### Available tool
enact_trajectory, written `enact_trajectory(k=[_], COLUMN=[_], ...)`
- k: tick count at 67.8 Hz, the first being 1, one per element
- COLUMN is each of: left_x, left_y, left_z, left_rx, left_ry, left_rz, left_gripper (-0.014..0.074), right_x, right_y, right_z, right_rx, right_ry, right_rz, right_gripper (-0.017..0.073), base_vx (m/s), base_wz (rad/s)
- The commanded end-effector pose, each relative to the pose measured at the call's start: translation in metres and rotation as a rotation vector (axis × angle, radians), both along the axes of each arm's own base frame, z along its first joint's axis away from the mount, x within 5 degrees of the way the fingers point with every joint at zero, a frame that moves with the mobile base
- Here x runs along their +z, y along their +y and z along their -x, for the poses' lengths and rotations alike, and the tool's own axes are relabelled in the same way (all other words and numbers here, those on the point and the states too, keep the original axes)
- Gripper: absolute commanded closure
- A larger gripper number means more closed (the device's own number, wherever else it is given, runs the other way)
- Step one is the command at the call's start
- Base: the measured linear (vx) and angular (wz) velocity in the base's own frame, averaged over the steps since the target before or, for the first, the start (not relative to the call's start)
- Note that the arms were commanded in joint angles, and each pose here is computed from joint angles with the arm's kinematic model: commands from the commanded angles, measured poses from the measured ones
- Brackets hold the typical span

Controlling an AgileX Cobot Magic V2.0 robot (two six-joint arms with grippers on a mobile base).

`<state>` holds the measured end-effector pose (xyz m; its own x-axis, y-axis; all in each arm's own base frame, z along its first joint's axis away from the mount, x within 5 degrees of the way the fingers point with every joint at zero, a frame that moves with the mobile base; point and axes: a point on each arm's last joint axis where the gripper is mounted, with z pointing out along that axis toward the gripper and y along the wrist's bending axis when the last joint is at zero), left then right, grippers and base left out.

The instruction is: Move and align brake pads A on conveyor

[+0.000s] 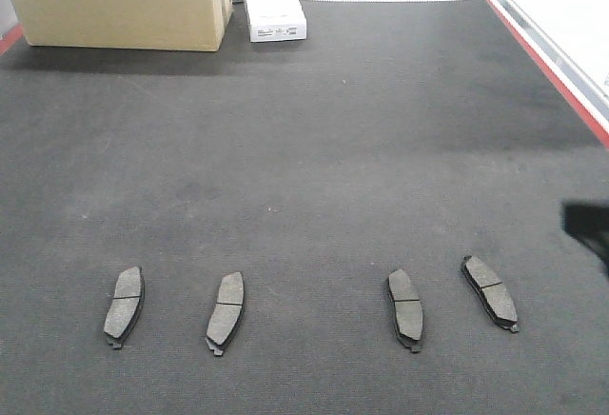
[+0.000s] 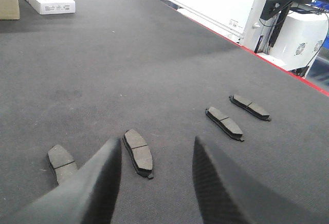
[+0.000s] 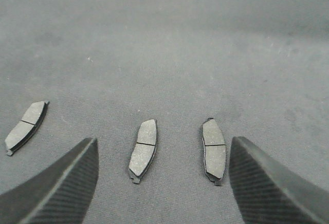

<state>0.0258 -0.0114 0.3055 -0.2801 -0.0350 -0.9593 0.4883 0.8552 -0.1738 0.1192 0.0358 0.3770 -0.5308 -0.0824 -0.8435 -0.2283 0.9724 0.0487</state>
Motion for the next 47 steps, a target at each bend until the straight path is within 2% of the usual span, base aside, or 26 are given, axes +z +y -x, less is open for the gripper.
enact_trajectory(k=[1, 6, 14, 21, 25, 30, 42, 47], left_x=[0.013, 0.013, 0.013, 0.014, 0.015, 0.015, 0.015, 0.015], left_y=[-0.002, -0.002, -0.002, -0.002, -0.002, -0.002, -0.002, -0.002], left_z=[-0.001, -0.001, -0.001, -0.001, -0.001, -0.001, -0.001, -0.001], left_rx=[-0.011, -0.012, -0.012, -0.013, -0.013, -0.013, -0.013, -0.014], left_ry=[-0.073, -0.073, -0.076, -0.086, -0.090, -0.092, -0.091, -0.090], left_rz=[0.043, 0.044, 0.045, 0.051, 0.054, 0.056, 0.055, 0.055], left_gripper=[0.0270, 0.0270, 0.0270, 0.0270, 0.0270, 0.0270, 0.0271, 0.0300], right_x=[0.002, -0.008, -0.030, -0.045, -0.053, -0.064, -0.075, -0.075], right_y=[-0.008, -0.015, -0.021, -0.023, -0.024, -0.026, -0.027, -0.027], right_z=[0.022, 0.041, 0.065, 0.083, 0.089, 0.093, 0.094, 0.094], right_rx=[0.011, 0.021, 0.069, 0.099, 0.101, 0.099, 0.094, 0.093], right_ry=[-0.185, -0.248, -0.320, -0.408, -0.454, -0.501, -0.532, -0.529], right_rz=[-0.035, -0.040, -0.015, -0.070, -0.104, -0.118, -0.107, -0.112], right_gripper=[0.0057, 0.0057, 0.0057, 0.0057, 0.0057, 0.0057, 0.0060, 0.0096], base_vx=[0.00, 0.00, 0.00, 0.00, 0.00, 0.00, 0.00, 0.00], base_wz=[0.00, 0.00, 0.00, 0.00, 0.00, 0.00, 0.00, 0.00])
